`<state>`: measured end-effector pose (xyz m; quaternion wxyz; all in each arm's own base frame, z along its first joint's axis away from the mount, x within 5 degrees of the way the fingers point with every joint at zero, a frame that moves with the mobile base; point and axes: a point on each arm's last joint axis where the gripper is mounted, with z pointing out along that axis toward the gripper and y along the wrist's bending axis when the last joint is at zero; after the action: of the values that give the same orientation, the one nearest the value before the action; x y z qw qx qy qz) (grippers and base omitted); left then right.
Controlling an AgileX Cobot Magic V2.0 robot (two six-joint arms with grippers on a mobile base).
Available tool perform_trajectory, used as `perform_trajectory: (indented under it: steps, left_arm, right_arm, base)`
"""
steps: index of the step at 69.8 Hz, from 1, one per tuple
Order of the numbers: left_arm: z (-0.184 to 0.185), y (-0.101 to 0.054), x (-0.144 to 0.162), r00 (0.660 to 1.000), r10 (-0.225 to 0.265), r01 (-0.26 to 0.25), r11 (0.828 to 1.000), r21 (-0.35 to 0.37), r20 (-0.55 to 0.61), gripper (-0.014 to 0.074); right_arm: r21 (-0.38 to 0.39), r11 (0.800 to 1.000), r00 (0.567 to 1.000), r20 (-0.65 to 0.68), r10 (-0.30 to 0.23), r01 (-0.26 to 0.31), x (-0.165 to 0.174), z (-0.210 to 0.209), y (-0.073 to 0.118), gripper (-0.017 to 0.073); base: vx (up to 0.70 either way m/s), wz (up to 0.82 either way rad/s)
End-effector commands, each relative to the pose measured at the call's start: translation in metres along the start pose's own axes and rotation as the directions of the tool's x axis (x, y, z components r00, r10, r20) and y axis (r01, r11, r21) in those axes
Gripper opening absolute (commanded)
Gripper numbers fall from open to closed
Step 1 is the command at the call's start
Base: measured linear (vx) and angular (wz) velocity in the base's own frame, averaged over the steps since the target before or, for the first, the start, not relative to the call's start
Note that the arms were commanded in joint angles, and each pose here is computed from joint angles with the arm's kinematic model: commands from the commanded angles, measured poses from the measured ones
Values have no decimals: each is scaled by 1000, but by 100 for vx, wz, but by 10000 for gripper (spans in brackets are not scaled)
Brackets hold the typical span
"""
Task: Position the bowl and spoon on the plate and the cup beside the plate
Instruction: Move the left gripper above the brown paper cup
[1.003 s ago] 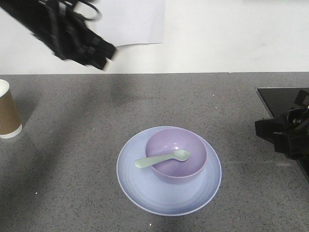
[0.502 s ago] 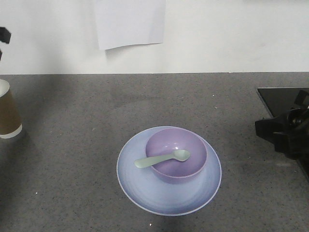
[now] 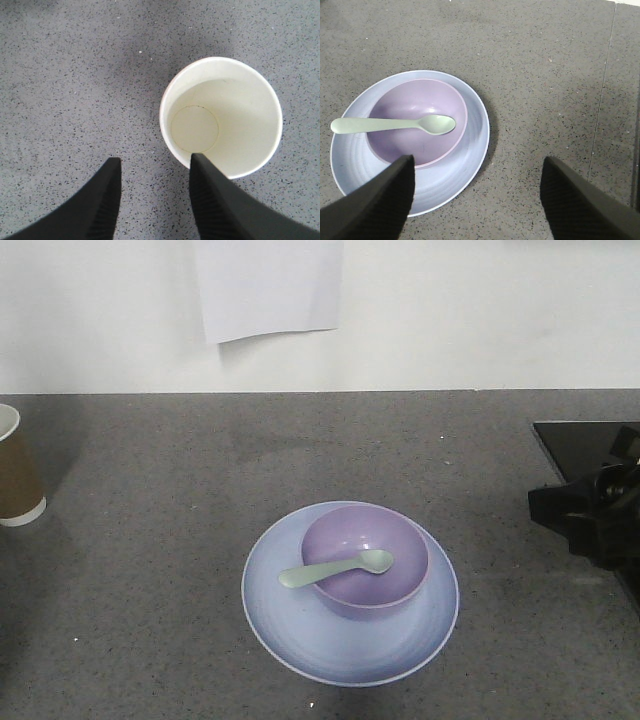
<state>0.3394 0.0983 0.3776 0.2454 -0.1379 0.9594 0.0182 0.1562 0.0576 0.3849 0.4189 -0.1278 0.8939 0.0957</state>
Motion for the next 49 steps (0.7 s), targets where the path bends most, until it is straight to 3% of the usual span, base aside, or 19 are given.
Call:
perform_trajectory:
  steps: [1, 49]
  left_arm:
    - [-16, -2, -7, 995, -15, 13, 1000, 16, 96, 318]
    - [49, -2, -21, 999, -34, 33, 999, 39, 38, 317]
  right_arm:
    - [-3, 1000, 995, 103, 0, 1, -12, -9, 0, 506]
    - [-3, 1000, 995, 103, 0, 1, -12, -9, 0, 506]
  base:
    - [0, 0]
    - [0, 0]
